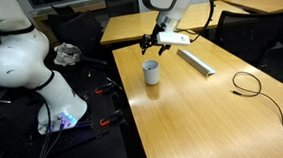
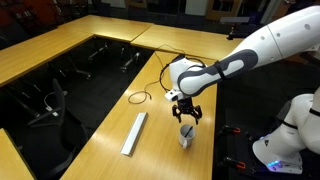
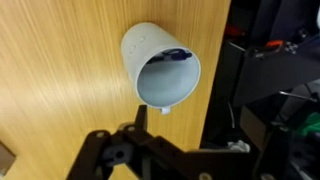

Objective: Put the black pen inside the white mug

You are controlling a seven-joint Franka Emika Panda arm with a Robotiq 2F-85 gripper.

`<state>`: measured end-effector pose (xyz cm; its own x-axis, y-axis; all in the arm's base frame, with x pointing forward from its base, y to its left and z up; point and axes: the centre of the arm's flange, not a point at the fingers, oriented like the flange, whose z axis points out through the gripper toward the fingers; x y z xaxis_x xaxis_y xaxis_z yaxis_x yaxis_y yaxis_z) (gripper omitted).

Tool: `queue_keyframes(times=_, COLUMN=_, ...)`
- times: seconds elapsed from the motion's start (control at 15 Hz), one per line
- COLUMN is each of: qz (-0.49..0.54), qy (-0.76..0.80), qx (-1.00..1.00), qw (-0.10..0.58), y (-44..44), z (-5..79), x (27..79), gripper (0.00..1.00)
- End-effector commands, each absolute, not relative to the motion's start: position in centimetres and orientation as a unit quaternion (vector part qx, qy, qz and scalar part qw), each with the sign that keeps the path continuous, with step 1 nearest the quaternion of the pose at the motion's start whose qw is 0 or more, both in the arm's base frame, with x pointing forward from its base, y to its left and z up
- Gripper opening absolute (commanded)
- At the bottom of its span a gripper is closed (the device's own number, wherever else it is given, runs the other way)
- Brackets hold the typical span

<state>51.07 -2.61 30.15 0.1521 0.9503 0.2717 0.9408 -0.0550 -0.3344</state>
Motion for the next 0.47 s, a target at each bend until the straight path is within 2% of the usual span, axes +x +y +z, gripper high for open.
queue_keyframes(times=0.0, qz=0.026, qy=-0.631, qx=-0.758, qw=0.162, y=-0.5, z=32.5, x=49.5, gripper=1.00)
queue_keyframes(times=0.4, qz=0.070, qy=-0.558, qx=-0.824, qw=0.073, y=3.0, z=35.7, x=47.6, gripper=1.00)
